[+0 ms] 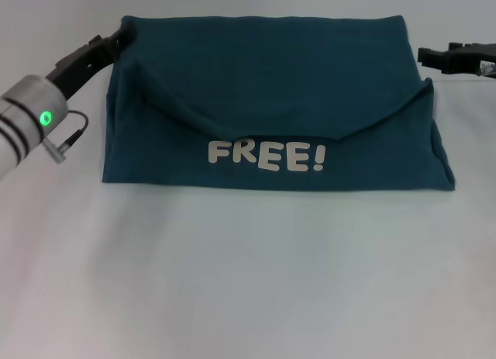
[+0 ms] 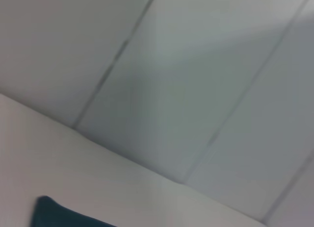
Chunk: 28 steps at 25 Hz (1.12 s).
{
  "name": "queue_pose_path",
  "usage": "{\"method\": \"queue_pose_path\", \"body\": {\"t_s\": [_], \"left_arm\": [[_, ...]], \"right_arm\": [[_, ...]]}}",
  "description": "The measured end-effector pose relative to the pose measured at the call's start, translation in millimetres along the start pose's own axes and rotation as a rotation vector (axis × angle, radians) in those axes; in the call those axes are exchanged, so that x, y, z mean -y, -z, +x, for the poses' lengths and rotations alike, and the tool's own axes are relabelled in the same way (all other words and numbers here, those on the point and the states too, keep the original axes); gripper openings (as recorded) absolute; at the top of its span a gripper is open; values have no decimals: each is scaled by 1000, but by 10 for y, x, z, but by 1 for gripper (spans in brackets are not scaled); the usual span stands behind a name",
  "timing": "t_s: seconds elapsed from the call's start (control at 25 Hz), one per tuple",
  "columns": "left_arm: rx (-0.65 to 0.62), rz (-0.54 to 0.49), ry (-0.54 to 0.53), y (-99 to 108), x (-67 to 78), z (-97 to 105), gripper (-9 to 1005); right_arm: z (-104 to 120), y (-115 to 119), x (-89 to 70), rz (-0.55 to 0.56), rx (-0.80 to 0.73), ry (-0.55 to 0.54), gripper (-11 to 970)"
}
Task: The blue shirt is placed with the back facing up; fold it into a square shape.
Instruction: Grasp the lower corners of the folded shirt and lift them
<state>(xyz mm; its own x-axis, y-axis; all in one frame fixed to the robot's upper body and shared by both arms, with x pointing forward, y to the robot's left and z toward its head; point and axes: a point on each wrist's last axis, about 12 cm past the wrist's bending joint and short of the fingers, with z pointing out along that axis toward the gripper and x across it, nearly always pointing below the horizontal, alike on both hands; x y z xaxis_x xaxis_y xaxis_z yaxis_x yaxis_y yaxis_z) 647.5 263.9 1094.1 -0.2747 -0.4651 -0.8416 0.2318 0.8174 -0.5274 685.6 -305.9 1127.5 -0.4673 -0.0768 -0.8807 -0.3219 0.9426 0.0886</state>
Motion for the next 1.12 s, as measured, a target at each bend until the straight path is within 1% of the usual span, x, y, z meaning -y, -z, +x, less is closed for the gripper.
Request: {"method": "queue_pose_path", "body": {"t_s": [0.12, 0.2, 0.28, 0.32, 0.36, 0.48, 0.56, 0.8, 0.92, 1.12], "left_arm": [[-22, 54, 11, 167, -74, 3, 644], [-35, 72, 15, 274, -119, 22, 715], [-48, 84, 15, 387, -161, 61, 785], [-62, 91, 3, 469, -192, 96, 800], [-62, 91, 3, 469, -192, 96, 815], [-89, 93, -34, 549, -226, 132, 860], [-113, 93, -71, 590, -243, 153, 859], [-242, 68, -237, 685, -333, 224, 859], [-281, 34, -310, 712, -396, 258, 860], [-325, -41, -414, 714, -479, 338, 855]], "right_arm": [[71, 138, 21, -92, -10, -45, 598], [142, 235, 26, -152, -23, -78, 634], [227, 336, 32, -206, -39, -117, 634], [311, 429, 37, -250, -59, -157, 635], [311, 429, 37, -250, -59, -157, 635], [404, 564, 73, -290, -86, -228, 634], [436, 651, 108, -310, -102, -269, 632], [563, 858, 168, -371, -150, -374, 629], [605, 905, 179, -380, -171, -408, 627], [611, 932, 211, -371, -181, -463, 625]]}}
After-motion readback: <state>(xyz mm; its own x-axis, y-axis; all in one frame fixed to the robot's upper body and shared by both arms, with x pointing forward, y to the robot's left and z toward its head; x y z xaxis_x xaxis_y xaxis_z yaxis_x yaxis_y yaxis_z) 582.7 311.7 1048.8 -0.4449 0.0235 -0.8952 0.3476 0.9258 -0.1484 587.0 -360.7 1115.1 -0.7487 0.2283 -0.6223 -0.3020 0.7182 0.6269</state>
